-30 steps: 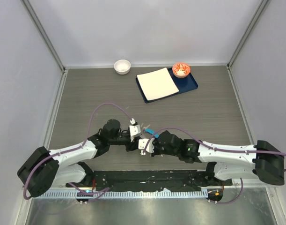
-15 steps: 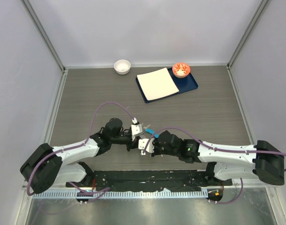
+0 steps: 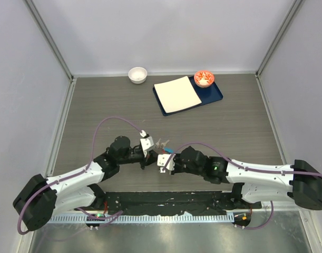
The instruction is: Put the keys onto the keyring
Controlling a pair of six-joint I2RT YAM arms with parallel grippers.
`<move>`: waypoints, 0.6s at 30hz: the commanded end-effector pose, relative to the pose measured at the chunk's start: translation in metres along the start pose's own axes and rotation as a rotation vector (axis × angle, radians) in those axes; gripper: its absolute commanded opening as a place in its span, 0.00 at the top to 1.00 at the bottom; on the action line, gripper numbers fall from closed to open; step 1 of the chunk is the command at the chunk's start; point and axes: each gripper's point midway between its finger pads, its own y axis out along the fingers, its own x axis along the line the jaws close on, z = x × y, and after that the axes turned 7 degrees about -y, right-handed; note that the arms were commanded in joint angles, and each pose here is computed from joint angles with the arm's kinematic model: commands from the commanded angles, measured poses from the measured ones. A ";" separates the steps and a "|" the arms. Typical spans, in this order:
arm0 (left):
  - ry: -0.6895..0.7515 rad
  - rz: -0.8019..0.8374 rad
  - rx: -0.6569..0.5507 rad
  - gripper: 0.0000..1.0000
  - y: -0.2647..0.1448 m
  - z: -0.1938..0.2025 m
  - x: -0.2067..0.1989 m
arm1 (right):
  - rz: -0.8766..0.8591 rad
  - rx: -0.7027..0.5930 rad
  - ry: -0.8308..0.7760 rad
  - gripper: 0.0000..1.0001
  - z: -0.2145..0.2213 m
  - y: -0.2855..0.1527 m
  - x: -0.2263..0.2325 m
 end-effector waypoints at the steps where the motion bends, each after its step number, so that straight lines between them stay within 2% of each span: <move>1: -0.004 -0.075 -0.139 1.00 -0.007 -0.030 0.008 | 0.011 0.001 0.032 0.99 0.002 -0.002 0.002; 5: -0.028 -0.055 -0.194 1.00 -0.009 -0.036 0.002 | -0.009 -0.008 0.032 0.99 0.001 0.002 0.007; 11: -0.053 -0.031 -0.278 1.00 -0.008 -0.045 -0.002 | -0.031 -0.126 0.041 0.99 -0.026 0.012 0.009; 18: -0.062 -0.039 -0.353 1.00 -0.010 -0.055 -0.001 | -0.020 -0.149 0.039 0.99 -0.032 0.021 0.006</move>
